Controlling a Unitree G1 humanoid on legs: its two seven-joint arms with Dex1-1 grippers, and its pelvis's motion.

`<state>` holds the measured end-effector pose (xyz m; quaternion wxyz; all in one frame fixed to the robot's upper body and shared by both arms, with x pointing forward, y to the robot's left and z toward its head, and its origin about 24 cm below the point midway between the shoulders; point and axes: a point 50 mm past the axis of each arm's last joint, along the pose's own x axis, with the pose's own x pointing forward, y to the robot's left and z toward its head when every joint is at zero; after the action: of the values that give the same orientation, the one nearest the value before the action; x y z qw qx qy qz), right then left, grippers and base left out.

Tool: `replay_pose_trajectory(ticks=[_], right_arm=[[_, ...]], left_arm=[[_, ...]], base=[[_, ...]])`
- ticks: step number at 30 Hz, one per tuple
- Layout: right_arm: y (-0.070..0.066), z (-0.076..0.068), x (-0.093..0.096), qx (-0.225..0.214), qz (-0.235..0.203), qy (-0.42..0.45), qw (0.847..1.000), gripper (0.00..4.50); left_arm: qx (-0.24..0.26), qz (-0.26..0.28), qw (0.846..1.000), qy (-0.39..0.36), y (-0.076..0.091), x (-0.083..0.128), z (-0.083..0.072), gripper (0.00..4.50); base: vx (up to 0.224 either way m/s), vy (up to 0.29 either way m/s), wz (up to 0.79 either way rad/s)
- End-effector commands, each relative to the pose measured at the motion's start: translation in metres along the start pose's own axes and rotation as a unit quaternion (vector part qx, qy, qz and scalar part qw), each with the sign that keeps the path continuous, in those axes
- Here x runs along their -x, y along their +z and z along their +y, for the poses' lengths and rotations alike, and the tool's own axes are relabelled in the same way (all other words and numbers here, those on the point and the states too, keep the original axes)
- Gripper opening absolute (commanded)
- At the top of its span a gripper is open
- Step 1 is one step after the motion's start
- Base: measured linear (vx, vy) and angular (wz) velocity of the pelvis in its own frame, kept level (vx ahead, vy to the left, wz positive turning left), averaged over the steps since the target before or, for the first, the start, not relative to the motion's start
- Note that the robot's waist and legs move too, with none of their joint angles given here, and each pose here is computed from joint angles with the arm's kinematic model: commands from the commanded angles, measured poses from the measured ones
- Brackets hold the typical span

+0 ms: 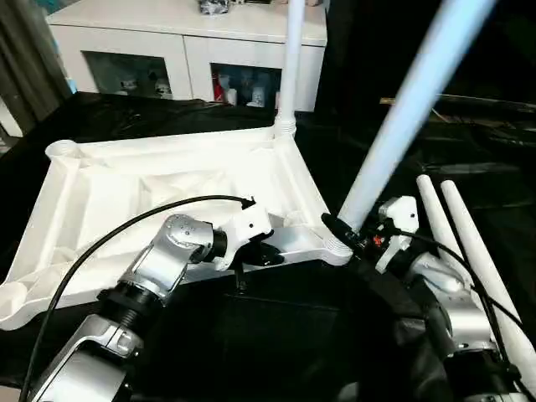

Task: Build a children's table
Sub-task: Rotate leg to tighten

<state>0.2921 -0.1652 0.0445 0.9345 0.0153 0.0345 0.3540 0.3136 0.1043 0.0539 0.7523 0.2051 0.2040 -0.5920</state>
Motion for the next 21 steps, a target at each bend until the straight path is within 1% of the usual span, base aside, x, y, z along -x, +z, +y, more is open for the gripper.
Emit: replay_pose_trajectory(ticks=[1,2,3,5,7,8,10,14,21], right_arm=[[-0.028,0.005,0.009,-0.04,0.072,0.018,0.996,1.93],[-0.03,0.006,0.01,-0.054,0.083,0.037,0.994,1.93],[-0.03,0.006,0.01,-0.055,0.088,0.047,0.993,1.93],[-0.03,0.006,0.01,-0.058,0.09,0.055,0.993,1.93],[-0.032,0.005,0.011,-0.07,0.091,0.069,0.991,1.93],[-0.034,0.003,0.014,-0.066,0.099,0.078,0.99,1.93],[-0.038,0.004,0.017,-0.064,0.106,0.093,0.988,1.93],[-0.046,0.008,0.029,-0.066,0.126,0.122,0.982,1.93],[-0.052,0.008,0.033,-0.068,0.131,0.119,0.982,1.93]], left_arm=[[-0.02,0.002,1.0,0.017,0.007,0.006,0.008,0.0],[-0.022,0.0,1.0,0.009,0.007,0.005,0.007,0.0],[-0.024,-0.002,1.0,0.001,0.008,0.005,0.006,0.0],[-0.028,-0.003,1.0,-0.005,0.008,0.005,0.005,0.0],[-0.039,-0.007,0.999,-0.021,0.009,0.004,0.002,0.0],[-0.052,-0.012,0.998,-0.038,0.01,0.005,-0.001,0.0],[-0.064,-0.012,0.997,-0.05,0.011,0.005,-0.002,0.0],[-0.089,-0.016,0.993,-0.073,0.011,0.008,-0.004,0.0],[-0.087,-0.01,0.994,-0.067,0.01,0.011,-0.001,0.0]], base=[[0.0,0.0,0.0],[0.0,0.0,0.0],[0.0,0.0,0.0],[0.0,0.0,0.0],[0.0,0.0,0.0],[0.0,0.0,0.0],[0.0,0.0,0.0],[0.0,0.0,0.0],[0.0,0.0,0.0]])
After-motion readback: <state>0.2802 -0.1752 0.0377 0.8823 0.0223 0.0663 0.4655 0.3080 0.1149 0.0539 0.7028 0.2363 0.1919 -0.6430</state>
